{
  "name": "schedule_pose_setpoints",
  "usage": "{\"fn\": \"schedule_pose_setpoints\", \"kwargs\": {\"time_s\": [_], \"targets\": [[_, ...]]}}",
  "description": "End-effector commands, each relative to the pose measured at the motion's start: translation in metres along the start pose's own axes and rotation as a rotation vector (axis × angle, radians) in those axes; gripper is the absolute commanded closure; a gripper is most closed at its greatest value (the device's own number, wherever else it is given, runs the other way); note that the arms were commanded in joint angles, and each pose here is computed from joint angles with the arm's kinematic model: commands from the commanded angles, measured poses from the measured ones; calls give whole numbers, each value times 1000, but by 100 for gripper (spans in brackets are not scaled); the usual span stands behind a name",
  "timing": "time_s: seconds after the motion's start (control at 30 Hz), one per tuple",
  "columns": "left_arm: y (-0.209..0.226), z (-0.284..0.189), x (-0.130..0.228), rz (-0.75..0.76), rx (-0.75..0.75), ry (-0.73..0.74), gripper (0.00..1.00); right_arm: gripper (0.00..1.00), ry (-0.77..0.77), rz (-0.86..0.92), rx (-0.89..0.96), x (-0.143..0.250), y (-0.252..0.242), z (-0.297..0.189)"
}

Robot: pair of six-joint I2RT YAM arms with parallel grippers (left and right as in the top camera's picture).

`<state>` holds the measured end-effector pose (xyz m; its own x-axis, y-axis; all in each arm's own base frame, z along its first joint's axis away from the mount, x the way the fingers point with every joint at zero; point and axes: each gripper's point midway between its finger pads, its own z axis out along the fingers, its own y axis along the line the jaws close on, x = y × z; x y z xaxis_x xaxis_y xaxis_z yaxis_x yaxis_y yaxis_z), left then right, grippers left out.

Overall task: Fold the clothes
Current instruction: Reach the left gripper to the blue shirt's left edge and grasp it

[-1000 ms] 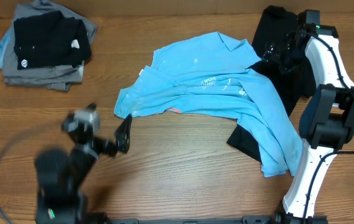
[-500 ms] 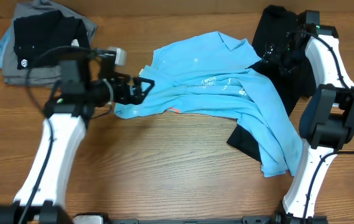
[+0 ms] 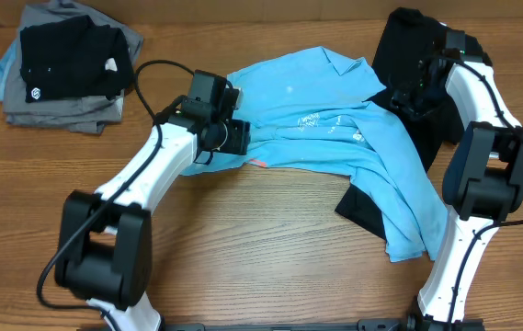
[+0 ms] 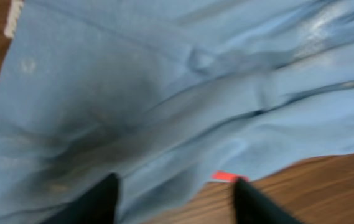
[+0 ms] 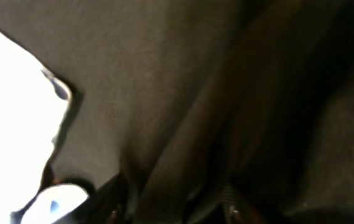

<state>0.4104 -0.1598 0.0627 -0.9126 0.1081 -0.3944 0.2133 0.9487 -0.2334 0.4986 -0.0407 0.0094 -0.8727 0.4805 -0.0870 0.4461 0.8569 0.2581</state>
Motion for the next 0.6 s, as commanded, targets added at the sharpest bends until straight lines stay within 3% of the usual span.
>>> {"fn": "schedule_pose_setpoints", "kwargs": {"time_s": [0.0, 0.03, 0.2, 0.3, 0.37, 0.57], "targets": [[12, 19, 1, -20, -34, 23, 61, 59, 21, 1, 8, 8, -2, 7], [14, 25, 3, -20, -38, 34, 68, 64, 24, 3, 9, 9, -3, 9], [20, 46, 16, -24, -45, 81, 82, 75, 50, 11, 21, 20, -10, 20], [23, 56, 25, -30, -52, 117, 89, 94, 49, 67, 88, 25, -25, 28], [30, 60, 31, -39, -69, 139, 96, 96, 37, 106, 158, 27, -39, 31], [82, 52, 47, -157, -250, 193, 96, 96, -11, 168, 280, 18, -72, 25]]}}
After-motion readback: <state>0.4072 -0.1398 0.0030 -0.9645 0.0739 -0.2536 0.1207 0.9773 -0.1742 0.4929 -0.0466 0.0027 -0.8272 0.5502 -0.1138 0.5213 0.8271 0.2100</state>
